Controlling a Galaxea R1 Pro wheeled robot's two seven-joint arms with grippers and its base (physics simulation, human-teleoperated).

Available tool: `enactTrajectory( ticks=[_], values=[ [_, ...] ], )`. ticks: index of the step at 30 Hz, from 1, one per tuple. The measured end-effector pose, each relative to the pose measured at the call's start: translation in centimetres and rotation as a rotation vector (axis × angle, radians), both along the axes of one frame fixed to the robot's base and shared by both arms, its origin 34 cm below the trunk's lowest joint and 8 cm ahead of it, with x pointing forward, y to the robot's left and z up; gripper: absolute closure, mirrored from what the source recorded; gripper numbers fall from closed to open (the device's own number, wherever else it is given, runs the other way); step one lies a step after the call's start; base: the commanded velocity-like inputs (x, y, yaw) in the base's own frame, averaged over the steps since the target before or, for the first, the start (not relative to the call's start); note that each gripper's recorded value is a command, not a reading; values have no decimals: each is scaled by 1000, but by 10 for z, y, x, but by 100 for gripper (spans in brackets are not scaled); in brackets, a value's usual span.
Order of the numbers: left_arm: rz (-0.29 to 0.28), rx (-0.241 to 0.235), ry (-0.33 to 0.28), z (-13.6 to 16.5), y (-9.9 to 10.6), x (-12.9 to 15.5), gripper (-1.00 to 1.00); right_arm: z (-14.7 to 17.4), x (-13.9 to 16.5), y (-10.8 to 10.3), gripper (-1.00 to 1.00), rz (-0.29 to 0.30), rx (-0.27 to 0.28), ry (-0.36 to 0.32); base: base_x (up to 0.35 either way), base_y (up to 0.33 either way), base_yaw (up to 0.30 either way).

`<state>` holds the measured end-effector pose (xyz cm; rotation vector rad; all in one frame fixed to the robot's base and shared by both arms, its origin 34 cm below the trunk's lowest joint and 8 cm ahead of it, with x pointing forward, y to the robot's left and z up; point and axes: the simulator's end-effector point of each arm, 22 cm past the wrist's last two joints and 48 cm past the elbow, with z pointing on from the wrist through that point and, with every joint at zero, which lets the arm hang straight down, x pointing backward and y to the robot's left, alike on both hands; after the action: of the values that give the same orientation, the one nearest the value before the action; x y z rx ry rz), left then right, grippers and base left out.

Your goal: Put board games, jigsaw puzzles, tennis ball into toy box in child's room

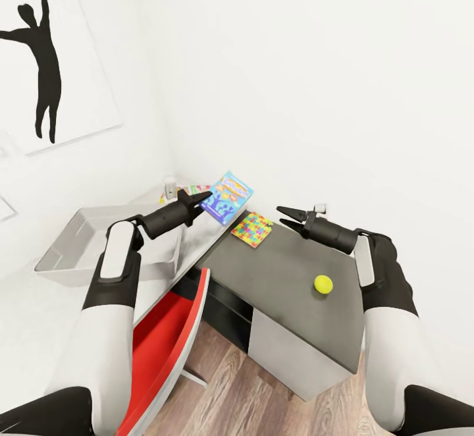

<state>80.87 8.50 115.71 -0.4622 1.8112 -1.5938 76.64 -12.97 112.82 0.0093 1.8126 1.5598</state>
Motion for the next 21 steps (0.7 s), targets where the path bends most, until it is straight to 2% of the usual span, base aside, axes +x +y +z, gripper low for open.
enactTrajectory(
  ticks=[7, 9, 14, 21],
  values=[
    [-18, -2, 32, -13, -8, -2, 100, 2, 0, 0, -100, 0, 3, -12, 0, 0, 0],
    [-43, 5, 52, -23, -20, -5, 100, 3, 0, 1, -100, 2, 5, -17, 0, 0, 0],
    [-81, -24, 75, -29, -39, -10, 100, 4, 0, 1, -100, -4, 2, -35, 0, 0, 0],
    [-121, -33, 83, -31, -65, -15, 100, 5, 2, 2, -100, -11, -3, -56, 0, 0, 0]
  ],
)
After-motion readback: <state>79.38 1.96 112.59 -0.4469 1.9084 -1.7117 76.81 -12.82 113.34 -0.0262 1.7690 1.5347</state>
